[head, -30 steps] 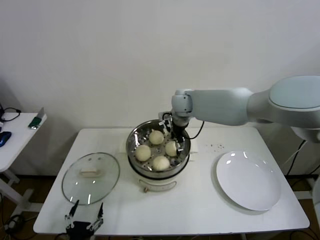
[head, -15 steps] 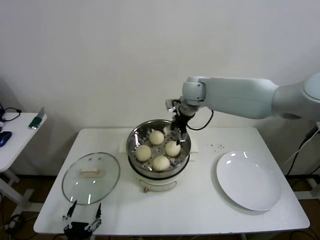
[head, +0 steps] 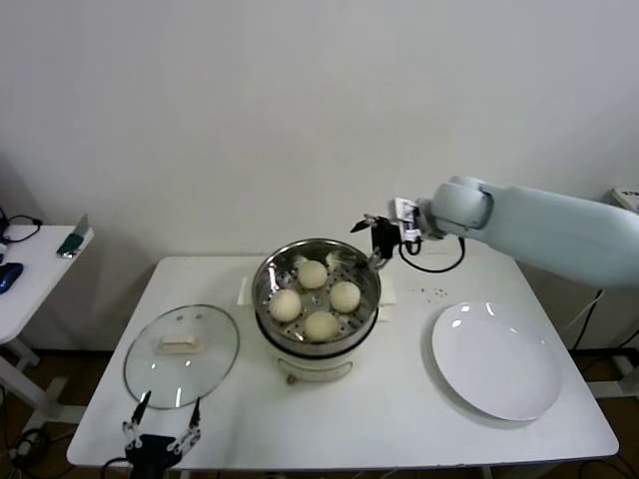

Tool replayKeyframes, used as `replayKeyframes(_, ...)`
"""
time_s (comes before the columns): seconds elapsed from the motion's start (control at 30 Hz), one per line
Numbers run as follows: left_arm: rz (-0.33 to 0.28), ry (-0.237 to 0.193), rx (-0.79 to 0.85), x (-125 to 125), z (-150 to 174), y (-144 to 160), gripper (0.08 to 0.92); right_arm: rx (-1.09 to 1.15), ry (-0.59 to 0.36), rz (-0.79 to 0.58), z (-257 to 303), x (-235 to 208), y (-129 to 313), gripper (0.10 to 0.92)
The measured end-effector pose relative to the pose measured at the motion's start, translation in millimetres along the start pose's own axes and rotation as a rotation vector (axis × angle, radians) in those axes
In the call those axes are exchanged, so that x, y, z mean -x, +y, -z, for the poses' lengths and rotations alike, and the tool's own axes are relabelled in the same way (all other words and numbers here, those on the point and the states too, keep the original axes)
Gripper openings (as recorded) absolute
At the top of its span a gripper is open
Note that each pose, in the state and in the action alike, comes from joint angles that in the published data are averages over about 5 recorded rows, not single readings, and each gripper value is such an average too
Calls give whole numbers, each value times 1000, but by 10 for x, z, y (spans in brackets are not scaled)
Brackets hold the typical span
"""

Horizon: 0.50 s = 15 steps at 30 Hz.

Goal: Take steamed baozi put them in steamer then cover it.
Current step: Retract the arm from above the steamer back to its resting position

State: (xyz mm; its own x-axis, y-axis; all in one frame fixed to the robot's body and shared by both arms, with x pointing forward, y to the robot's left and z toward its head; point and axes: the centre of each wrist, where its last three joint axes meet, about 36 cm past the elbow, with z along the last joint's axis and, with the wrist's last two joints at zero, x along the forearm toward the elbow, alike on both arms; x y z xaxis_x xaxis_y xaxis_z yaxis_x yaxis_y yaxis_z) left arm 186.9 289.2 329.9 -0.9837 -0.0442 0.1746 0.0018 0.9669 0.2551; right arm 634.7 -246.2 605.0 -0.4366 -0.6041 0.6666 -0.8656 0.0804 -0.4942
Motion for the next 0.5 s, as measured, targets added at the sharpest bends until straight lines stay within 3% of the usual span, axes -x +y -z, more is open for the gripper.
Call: replayKeyframes(0.5,37,-22,81,95,168,-16,823,291,-343,-380,-856,-100,1056,823)
